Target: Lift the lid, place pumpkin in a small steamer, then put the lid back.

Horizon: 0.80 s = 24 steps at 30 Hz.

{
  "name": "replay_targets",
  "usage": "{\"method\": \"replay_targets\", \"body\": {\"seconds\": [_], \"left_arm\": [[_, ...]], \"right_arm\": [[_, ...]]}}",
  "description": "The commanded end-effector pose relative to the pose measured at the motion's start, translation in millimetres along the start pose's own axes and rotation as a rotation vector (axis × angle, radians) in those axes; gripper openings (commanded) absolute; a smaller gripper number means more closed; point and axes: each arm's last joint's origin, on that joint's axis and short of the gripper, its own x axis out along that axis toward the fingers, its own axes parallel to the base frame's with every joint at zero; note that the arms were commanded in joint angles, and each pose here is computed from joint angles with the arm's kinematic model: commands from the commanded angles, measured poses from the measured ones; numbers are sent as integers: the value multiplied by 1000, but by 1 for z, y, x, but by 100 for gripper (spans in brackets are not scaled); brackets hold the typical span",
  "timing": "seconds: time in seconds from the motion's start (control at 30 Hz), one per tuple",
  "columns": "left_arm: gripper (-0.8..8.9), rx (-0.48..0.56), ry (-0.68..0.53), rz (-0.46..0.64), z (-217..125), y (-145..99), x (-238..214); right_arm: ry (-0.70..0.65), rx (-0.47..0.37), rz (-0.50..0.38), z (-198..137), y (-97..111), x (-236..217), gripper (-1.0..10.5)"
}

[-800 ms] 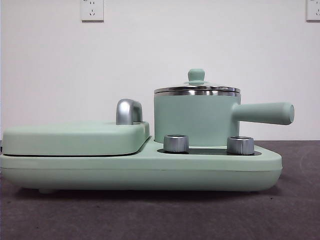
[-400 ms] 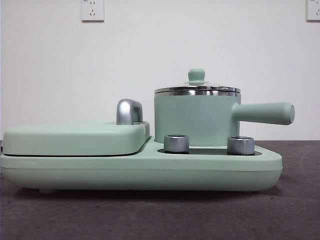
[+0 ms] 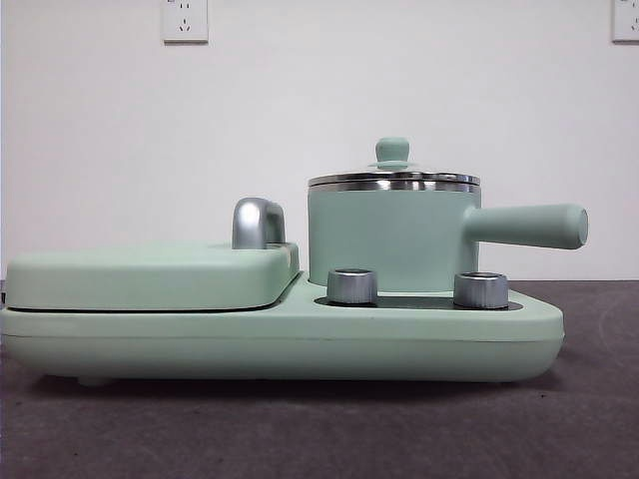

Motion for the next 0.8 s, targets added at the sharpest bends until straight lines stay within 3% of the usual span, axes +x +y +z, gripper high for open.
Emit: {"method": "replay_targets", "body": {"seconds": [0.03,0.33,0.53,0.8], "left_arm": [[19,-4,24,3,-7,0,2],[19,-4,24,3,-7,0,2],[19,-4,24,3,-7,0,2],[19,-4,24,3,-7,0,2]], "right_arm": [[-18,-10,7,3,1,-2,19],[-29,11,-34,-1,-2,4,19],[-198,81,-196,-24,-29,58,19],[-383,134,-541,-94,-79,110,19]]}}
